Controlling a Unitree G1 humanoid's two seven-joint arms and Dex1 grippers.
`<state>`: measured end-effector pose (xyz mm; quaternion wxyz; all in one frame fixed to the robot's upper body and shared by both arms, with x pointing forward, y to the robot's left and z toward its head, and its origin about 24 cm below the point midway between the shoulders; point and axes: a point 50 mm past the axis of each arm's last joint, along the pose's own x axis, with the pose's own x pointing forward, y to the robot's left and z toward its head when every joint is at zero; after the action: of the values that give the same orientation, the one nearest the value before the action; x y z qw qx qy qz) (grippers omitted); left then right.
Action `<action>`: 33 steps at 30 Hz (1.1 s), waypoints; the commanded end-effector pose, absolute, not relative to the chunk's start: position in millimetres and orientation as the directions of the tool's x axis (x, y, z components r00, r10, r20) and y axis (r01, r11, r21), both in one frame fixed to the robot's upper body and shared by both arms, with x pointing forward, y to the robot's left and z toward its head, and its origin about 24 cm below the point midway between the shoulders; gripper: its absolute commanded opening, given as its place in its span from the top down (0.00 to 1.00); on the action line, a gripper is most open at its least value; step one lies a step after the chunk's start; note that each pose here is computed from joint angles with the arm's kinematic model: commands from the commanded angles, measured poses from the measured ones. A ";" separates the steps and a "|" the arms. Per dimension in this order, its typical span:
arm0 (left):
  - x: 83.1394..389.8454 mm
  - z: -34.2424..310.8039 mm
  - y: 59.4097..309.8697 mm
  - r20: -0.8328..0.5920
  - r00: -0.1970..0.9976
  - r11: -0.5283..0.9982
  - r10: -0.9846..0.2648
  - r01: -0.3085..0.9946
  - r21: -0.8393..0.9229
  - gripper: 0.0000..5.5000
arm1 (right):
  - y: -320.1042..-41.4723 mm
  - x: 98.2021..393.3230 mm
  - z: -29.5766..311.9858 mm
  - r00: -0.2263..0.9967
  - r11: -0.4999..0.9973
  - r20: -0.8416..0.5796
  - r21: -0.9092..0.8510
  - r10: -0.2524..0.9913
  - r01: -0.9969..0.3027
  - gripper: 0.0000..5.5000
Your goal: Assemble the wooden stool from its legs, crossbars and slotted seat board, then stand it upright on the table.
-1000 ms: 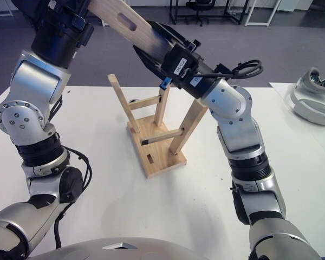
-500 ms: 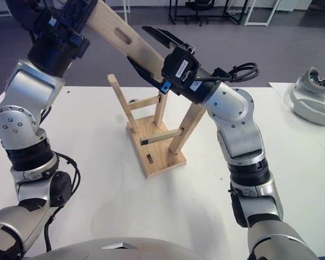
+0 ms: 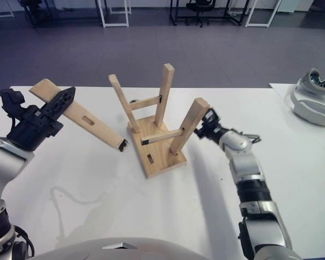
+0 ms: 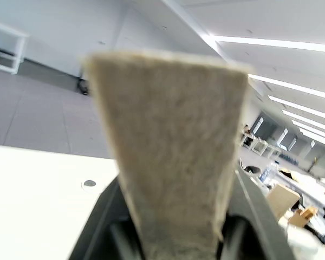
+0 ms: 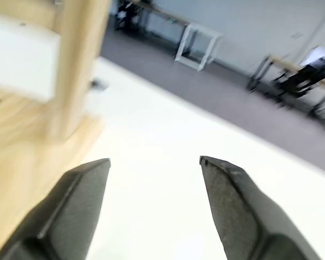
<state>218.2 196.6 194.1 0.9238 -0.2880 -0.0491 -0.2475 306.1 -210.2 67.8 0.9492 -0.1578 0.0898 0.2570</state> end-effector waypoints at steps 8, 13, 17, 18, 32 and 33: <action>211.5 142.9 187.1 0.014 0.988 0.723 -0.156 0.124 -0.680 0.81 | -155.0 263.2 47.9 0.648 0.583 -0.230 -0.295 0.726 -0.757 0.44; 211.2 129.5 191.6 -0.056 0.994 0.797 -0.091 0.039 -0.603 0.81 | -139.9 255.4 59.5 0.595 0.538 -0.161 -0.290 0.788 -0.791 0.44; 212.6 127.5 198.1 -0.060 0.998 0.867 -0.036 0.001 -0.499 0.81 | -139.6 255.2 61.4 0.594 0.530 -0.163 -0.312 0.788 -0.789 0.44; 212.6 127.5 198.5 -0.058 0.998 0.875 -0.031 -0.001 -0.485 0.81 | -140.0 255.1 61.6 0.596 0.530 -0.164 -0.316 0.786 -0.787 0.44; 221.3 114.3 172.8 -0.164 0.981 0.976 -0.099 0.064 -0.208 0.81 | -136.8 258.5 73.5 0.614 0.534 -0.123 -0.381 0.780 -0.755 0.44; 221.8 114.2 170.0 -0.170 0.980 0.981 -0.107 0.076 -0.179 0.81 | -135.8 257.7 73.4 0.613 0.533 -0.122 -0.381 0.781 -0.755 0.44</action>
<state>223.5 166.7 141.4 0.9876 -0.1424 0.0058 -0.0665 257.3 -138.5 69.4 0.8766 -0.1980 -0.0217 0.4381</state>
